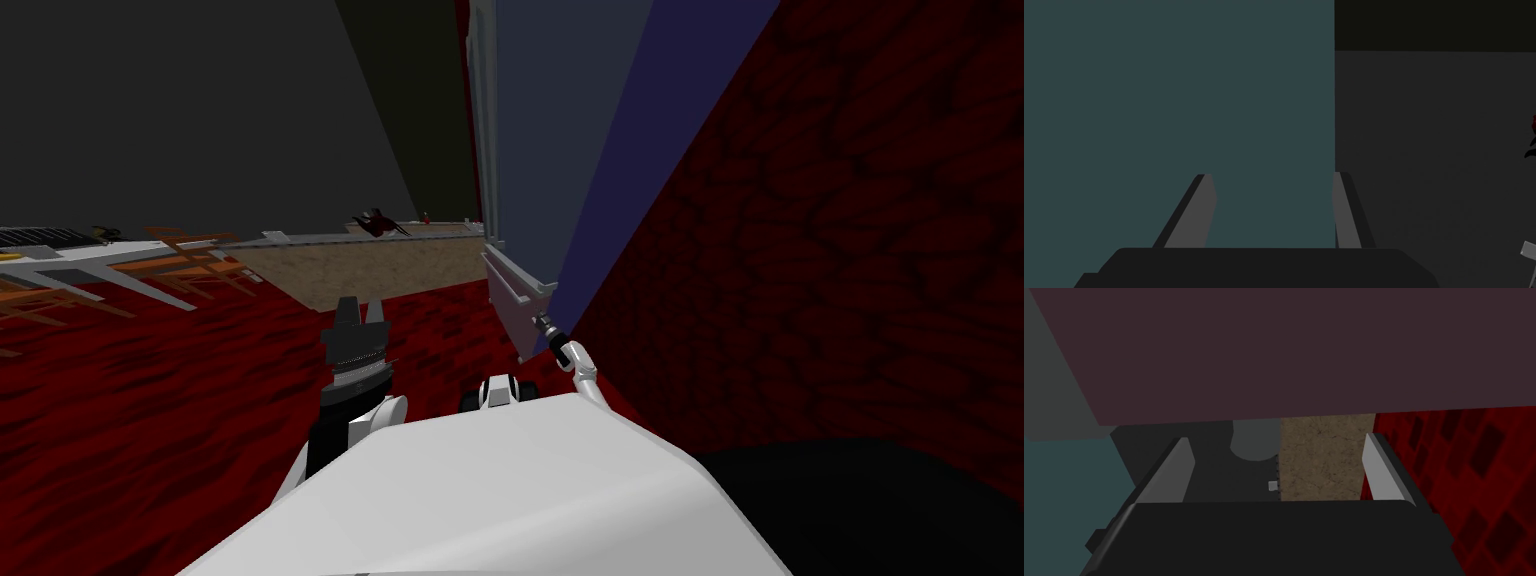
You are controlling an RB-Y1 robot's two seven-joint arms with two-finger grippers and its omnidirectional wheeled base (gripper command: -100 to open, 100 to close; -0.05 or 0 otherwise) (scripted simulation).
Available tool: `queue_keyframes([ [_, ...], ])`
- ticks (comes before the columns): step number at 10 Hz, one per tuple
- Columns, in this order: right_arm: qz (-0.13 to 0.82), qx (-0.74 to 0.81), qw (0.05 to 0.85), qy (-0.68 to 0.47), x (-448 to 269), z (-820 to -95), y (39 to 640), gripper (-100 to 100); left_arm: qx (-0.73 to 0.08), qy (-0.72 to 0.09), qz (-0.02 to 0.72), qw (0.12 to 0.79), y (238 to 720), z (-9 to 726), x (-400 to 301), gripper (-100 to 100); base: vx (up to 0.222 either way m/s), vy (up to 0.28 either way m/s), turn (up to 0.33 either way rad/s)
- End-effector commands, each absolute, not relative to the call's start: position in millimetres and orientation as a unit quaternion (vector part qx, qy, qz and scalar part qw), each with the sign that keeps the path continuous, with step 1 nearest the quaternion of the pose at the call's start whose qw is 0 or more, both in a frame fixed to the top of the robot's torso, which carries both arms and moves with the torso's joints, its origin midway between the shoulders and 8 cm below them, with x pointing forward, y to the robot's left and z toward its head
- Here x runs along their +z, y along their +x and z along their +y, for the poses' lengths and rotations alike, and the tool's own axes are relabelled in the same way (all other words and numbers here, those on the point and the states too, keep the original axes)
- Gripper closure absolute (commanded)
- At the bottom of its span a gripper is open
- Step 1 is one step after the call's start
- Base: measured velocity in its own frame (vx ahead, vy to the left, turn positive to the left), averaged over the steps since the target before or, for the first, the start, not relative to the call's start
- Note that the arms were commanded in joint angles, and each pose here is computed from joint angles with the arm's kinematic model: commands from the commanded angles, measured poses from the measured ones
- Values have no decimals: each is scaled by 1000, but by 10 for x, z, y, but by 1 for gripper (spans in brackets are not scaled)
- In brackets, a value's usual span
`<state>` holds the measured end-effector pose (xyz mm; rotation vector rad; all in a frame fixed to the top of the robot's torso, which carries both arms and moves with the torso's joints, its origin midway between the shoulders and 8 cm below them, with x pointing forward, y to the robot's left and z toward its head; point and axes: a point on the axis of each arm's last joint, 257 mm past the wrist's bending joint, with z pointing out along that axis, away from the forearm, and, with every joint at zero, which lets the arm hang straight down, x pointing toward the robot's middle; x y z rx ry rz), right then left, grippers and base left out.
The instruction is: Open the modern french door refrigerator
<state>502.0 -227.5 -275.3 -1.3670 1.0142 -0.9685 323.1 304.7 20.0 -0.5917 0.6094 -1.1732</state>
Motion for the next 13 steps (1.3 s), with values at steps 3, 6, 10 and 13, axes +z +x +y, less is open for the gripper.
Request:
queue_keyframes([
  [3,401,-418,569,-583,-2679,-2178,4920,-100,-537,-271,279,749,3231,3047,200,0,105,19,-23],
  [6,406,-412,587,-566,-2635,-1982,4905,-100,-537,-271,279,749,3231,3047,200,0,44,3,-9],
  [10,423,-398,614,-535,-2567,-1690,4907,-100,-537,-271,279,749,3231,3046,200,0,9,-1,-4],
  [13,425,-400,613,-532,-2509,-1698,4974,-100,-537,-271,279,749,3231,3046,200,0,18,5,18],
])
